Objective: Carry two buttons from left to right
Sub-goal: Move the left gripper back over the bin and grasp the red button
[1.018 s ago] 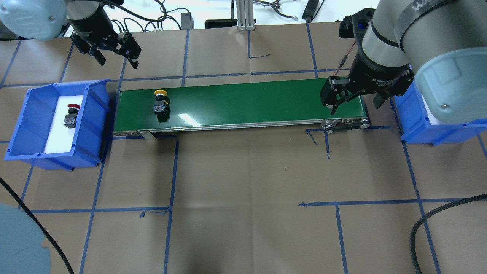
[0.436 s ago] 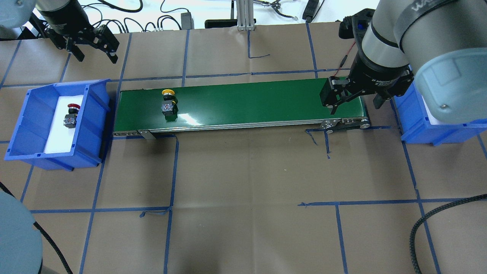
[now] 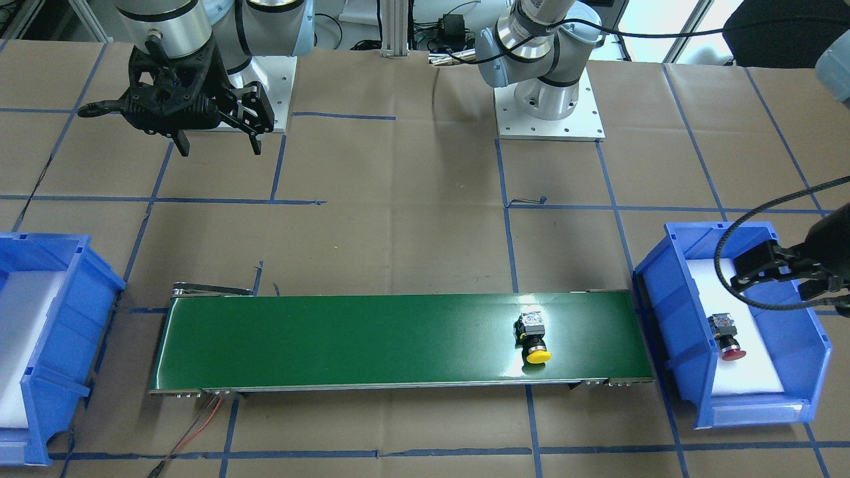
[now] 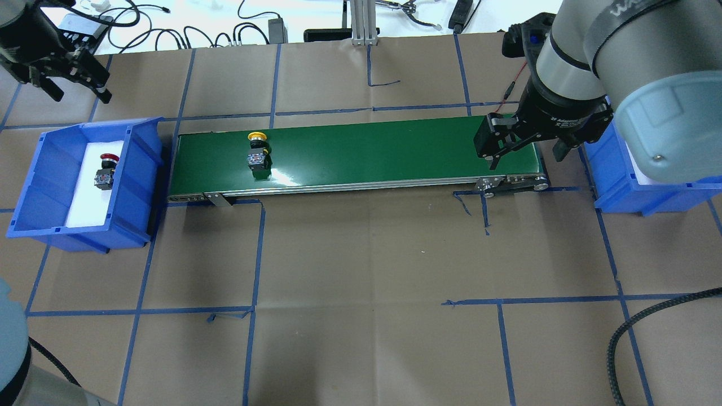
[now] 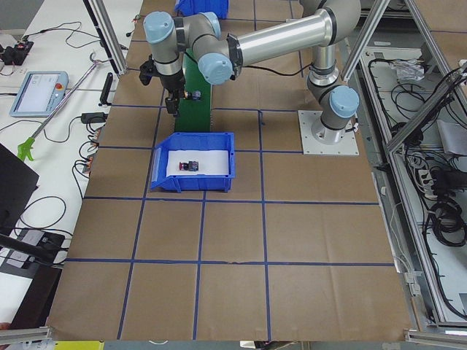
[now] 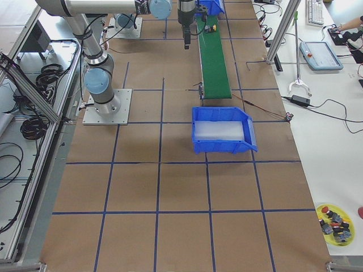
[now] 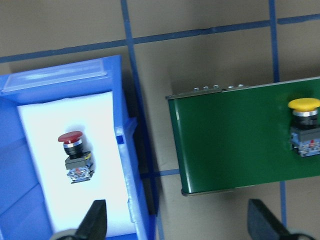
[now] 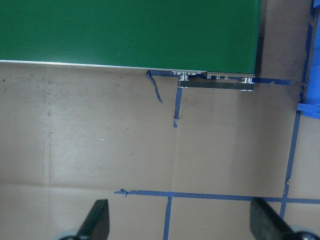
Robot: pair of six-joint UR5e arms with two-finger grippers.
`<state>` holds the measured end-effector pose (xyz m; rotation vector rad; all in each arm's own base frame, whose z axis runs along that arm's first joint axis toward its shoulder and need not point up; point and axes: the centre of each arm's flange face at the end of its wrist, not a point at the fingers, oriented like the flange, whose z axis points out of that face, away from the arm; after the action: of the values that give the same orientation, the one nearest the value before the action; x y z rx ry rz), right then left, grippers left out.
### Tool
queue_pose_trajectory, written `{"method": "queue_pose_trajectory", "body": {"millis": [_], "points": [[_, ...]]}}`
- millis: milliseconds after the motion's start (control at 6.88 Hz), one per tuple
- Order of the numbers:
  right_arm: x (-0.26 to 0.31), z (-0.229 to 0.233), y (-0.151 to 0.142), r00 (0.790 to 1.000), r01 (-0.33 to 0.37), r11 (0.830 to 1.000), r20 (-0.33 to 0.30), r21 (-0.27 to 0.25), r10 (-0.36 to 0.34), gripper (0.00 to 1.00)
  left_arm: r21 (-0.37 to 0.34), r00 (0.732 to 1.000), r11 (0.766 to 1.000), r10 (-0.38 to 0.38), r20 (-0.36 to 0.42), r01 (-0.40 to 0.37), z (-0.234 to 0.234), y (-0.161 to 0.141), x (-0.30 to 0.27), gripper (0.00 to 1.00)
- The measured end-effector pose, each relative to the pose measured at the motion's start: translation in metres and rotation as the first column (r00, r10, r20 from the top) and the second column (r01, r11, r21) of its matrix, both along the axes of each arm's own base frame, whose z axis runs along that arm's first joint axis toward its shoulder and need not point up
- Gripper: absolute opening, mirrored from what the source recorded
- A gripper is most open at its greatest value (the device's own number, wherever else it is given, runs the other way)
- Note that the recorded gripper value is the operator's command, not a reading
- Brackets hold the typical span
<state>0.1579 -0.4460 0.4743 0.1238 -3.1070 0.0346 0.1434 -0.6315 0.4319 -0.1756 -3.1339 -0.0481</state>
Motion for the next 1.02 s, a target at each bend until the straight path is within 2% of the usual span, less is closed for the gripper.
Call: {"method": "queue_pose_trajectory", "body": {"millis": [291, 436, 1018], "points": [[0.000, 0.000, 0.000, 1.000, -0.001, 1.000, 0.000, 0.000, 0.001, 1.00, 0.000, 1.000, 1.000, 0.018, -0.011, -0.018, -0.016, 0.016, 0.061, 0.98], [0.000, 0.001, 0.000, 1.000, -0.001, 1.000, 0.000, -0.001, 0.001, 1.00, -0.009, 1.000, 1.000, 0.022, -0.008, -0.022, -0.028, 0.017, 0.071, 0.99], [0.000, 0.001, 0.000, 1.000, -0.001, 1.000, 0.000, -0.001, 0.001, 1.00, -0.048, 1.000, 0.998, 0.027, 0.012, -0.027, -0.092, 0.023, 0.065, 0.99]]}}
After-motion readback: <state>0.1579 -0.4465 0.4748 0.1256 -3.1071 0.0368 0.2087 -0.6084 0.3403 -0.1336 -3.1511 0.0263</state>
